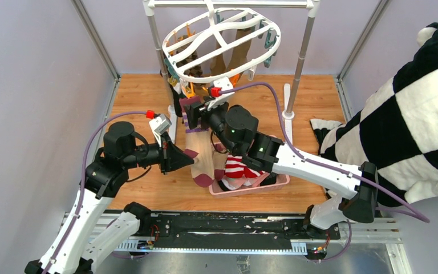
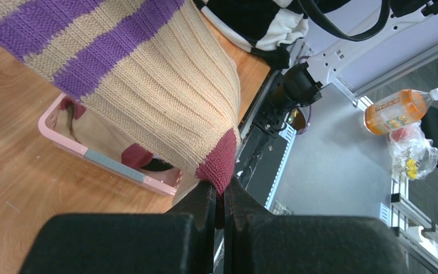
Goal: Remove the socks clipped to the hanger
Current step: Remove the sock from the hanger.
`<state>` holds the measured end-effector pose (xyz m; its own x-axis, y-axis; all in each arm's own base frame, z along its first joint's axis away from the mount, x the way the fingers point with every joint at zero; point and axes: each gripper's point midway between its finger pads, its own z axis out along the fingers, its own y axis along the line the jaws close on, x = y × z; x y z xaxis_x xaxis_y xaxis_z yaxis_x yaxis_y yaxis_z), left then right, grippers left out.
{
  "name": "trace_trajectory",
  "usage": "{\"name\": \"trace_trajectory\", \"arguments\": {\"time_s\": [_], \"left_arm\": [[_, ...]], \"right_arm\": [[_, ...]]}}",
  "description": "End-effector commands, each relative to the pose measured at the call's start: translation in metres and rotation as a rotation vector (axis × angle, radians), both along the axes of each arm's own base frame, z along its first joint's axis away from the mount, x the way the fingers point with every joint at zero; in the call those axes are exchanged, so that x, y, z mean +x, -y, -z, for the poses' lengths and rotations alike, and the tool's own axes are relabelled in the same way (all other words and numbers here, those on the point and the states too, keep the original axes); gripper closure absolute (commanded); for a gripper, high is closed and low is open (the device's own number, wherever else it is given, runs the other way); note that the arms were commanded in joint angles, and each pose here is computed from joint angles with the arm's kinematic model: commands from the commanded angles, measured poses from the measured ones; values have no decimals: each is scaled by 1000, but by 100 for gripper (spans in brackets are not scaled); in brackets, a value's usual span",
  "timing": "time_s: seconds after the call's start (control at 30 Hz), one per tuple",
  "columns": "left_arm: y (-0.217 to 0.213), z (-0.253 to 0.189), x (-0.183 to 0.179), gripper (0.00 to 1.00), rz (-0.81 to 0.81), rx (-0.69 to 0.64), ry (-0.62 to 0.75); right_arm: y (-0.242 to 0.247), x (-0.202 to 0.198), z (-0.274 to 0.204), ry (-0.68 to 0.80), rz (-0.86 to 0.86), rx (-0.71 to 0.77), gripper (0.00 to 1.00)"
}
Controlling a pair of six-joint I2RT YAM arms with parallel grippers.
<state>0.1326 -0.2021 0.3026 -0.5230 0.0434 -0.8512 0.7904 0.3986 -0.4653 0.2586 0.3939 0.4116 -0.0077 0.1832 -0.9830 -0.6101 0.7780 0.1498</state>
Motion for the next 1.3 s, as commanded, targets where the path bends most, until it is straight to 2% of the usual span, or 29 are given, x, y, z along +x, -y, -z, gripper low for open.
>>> {"name": "trace_trajectory", "arguments": {"time_s": [0.0,0.37,0.63,1.0,1.07,1.17,1.27], "left_arm": [[2,2,0,100,9,2,27],[3,0,-4,100,19,-5,27],[2,0,-6,100,14,-9,27],[2,1,-6,100,8,-8,19],[2,2,-6,100,7,-7,19],[2,2,-6,100,6,-6,20],[3,1,-6,100,6,-7,20]], "right_arm": [[6,13,-20,59,114,-2,29],[-4,32,-31,137,200,6,30],[6,38,-42,145,216,81,39],[5,41,-50,121,159,145,58],[5,42,-52,119,153,152,57],[4,43,-55,118,153,153,49],[6,43,-56,114,159,162,49]]}}
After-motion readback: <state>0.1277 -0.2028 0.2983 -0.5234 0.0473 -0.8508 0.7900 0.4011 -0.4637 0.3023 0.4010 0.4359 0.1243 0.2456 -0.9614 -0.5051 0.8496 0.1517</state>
